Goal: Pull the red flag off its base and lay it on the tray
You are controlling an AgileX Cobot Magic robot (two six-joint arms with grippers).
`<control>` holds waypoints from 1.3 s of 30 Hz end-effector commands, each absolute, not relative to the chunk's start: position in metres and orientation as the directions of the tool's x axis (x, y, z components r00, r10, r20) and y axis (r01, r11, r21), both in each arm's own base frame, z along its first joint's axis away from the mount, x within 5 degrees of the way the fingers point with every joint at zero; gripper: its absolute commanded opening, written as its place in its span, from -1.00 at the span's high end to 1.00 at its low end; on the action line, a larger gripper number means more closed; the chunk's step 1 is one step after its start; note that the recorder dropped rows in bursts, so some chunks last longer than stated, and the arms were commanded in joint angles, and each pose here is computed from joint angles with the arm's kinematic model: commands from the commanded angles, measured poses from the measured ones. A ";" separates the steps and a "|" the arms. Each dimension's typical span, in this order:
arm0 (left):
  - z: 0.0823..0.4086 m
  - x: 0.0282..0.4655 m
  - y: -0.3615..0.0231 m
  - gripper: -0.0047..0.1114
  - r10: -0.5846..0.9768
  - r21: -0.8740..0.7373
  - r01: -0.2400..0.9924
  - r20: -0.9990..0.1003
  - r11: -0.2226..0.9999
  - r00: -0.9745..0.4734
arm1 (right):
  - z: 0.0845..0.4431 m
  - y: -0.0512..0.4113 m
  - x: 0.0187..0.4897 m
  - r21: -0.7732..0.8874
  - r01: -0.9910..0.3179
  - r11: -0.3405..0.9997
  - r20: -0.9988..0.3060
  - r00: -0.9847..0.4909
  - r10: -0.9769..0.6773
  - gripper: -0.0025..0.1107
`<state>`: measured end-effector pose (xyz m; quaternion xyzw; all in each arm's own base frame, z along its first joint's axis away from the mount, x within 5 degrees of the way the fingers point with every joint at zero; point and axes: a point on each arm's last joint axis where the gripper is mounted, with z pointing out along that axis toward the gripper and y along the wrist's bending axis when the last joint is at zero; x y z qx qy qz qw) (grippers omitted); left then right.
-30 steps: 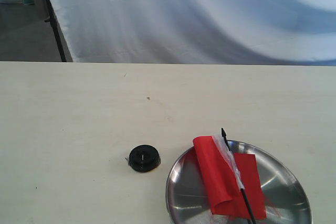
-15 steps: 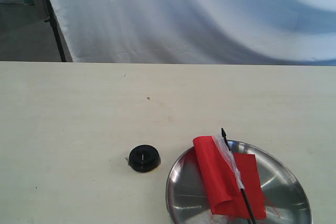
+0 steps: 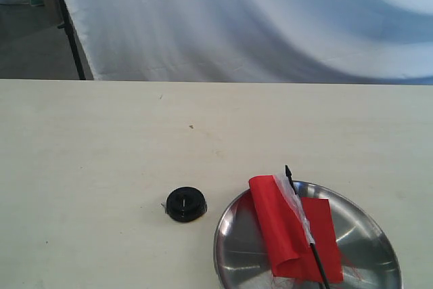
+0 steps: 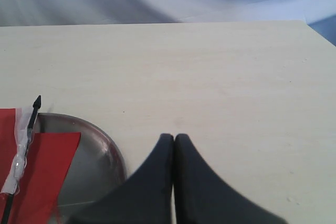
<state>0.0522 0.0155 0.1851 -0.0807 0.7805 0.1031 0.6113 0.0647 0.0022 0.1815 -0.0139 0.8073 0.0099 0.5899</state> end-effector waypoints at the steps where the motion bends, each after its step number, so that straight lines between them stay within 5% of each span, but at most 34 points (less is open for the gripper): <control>1: 0.182 0.051 0.015 0.92 -0.021 0.047 -0.252 -0.965 0.967 -0.261 | 0.182 0.002 0.064 -0.006 -0.032 0.999 -0.952 -0.304 -0.016 0.96; 39: 0.182 0.051 0.016 0.92 -0.023 0.049 -0.269 -0.966 0.962 -0.259 | 0.182 0.002 0.064 -0.006 -0.032 0.999 -0.952 -0.304 -0.016 0.96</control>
